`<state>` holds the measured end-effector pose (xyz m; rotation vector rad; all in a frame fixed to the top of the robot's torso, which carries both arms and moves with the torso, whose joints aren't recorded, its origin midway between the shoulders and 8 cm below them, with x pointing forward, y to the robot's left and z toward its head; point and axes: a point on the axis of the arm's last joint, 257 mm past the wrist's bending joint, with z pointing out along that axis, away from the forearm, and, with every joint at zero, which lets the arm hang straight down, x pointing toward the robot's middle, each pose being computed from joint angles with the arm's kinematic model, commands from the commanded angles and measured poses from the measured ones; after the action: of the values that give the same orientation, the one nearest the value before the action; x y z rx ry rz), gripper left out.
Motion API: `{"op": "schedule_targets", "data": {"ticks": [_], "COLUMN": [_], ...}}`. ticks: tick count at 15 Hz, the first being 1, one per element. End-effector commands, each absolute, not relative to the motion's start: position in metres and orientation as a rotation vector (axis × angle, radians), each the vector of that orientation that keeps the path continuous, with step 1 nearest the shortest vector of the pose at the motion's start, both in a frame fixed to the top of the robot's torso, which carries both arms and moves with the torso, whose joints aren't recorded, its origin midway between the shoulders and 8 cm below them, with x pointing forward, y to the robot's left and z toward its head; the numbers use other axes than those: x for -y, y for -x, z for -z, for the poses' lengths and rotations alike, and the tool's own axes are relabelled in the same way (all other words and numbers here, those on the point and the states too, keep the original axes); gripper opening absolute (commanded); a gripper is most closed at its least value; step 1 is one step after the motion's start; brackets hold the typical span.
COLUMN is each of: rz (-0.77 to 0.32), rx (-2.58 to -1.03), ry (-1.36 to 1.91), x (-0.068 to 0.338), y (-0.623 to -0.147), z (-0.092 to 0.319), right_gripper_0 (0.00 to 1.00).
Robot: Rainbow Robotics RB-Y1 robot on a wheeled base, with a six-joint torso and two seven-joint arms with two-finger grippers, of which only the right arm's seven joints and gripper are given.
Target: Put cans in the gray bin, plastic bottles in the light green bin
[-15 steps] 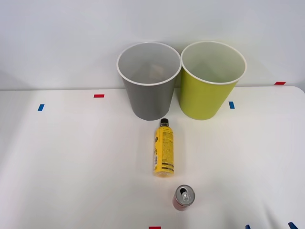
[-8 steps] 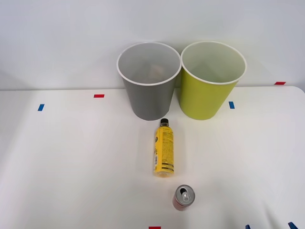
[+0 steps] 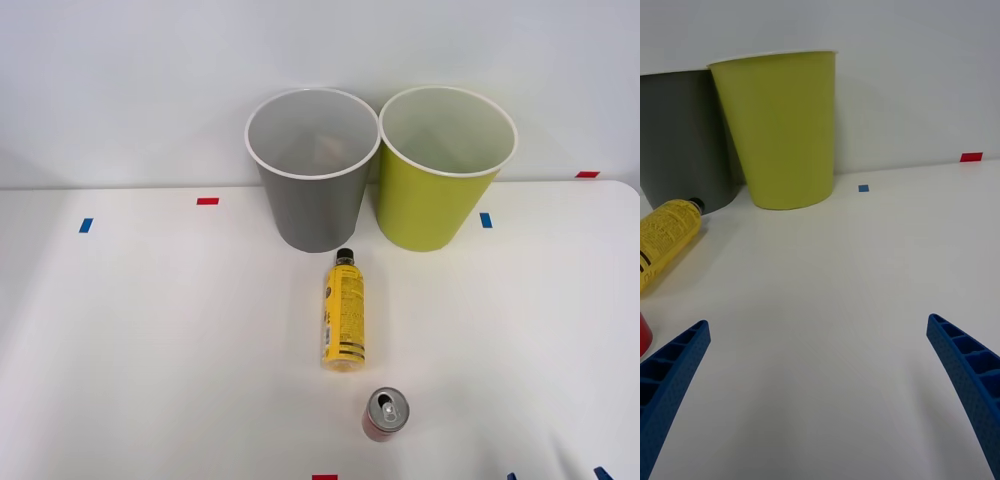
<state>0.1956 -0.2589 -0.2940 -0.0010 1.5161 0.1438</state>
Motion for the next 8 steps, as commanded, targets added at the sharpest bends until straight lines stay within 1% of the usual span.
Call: {"op": "schedule_targets", "data": {"ticks": [1, 4, 6, 7, 8], "rz": [-0.238, -0.324, -0.328, -0.351, -0.350], "rx": [-1.493, -1.441, -1.401, -1.397, -1.387], "ry": [0.089, 0.253, 0.368, 0.372, 0.400], "x": [0.231, 0.203, 0.188, 0.183, 0.179], "y": [-0.204, -0.212, -0.211, -0.209, -0.209], "z": [0.288, 0.279, 0.275, 0.277, 0.278], "right_gripper_0": [1.00, 1.00, 1.00, 1.00, 1.00]}}
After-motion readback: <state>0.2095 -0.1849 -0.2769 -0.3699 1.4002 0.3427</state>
